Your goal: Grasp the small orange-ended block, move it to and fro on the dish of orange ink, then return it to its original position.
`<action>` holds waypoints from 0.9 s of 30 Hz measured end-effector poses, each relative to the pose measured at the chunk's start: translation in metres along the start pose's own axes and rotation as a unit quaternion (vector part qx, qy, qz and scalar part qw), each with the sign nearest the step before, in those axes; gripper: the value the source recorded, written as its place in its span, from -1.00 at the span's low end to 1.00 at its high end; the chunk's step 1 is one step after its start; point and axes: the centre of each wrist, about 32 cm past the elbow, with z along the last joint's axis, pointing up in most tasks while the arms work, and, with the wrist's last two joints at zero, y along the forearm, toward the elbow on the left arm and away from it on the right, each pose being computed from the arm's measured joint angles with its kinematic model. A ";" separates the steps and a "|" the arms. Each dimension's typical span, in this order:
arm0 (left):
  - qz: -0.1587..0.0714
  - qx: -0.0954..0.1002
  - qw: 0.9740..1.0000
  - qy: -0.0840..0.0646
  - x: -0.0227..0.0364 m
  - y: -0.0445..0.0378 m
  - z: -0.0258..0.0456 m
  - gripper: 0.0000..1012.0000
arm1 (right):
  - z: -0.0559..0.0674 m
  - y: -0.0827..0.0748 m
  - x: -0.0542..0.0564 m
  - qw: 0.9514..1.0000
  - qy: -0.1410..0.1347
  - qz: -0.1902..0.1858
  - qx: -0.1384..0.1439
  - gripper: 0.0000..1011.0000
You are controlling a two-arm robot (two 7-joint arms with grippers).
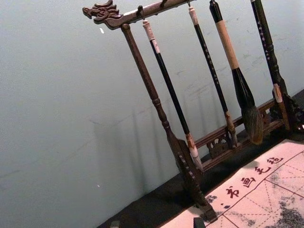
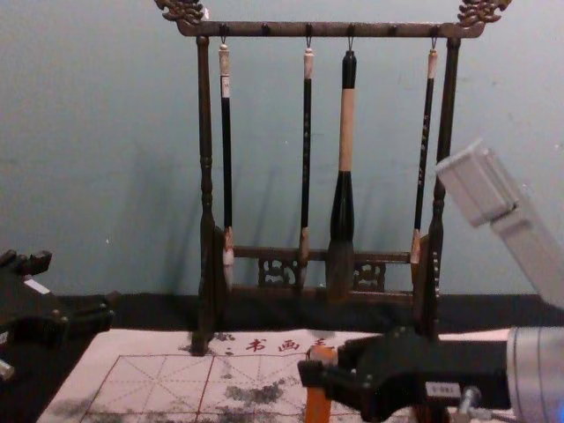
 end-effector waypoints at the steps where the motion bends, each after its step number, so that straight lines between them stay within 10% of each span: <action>1: 0.000 0.000 1.000 0.000 0.0000 0.0000 0.0000 0.98 | 0.001 0.000 0.000 1.000 0.000 -0.001 0.002 -0.78; 16: 0.000 0.000 1.000 0.000 0.0000 0.0000 0.0000 0.98 | 0.029 -0.041 -0.019 0.995 -0.004 -0.086 0.056 -0.78; 27: 0.000 0.000 1.000 0.000 0.0000 0.0000 0.0000 0.98 | 0.024 -0.070 -0.039 0.987 -0.007 -0.150 0.053 -0.78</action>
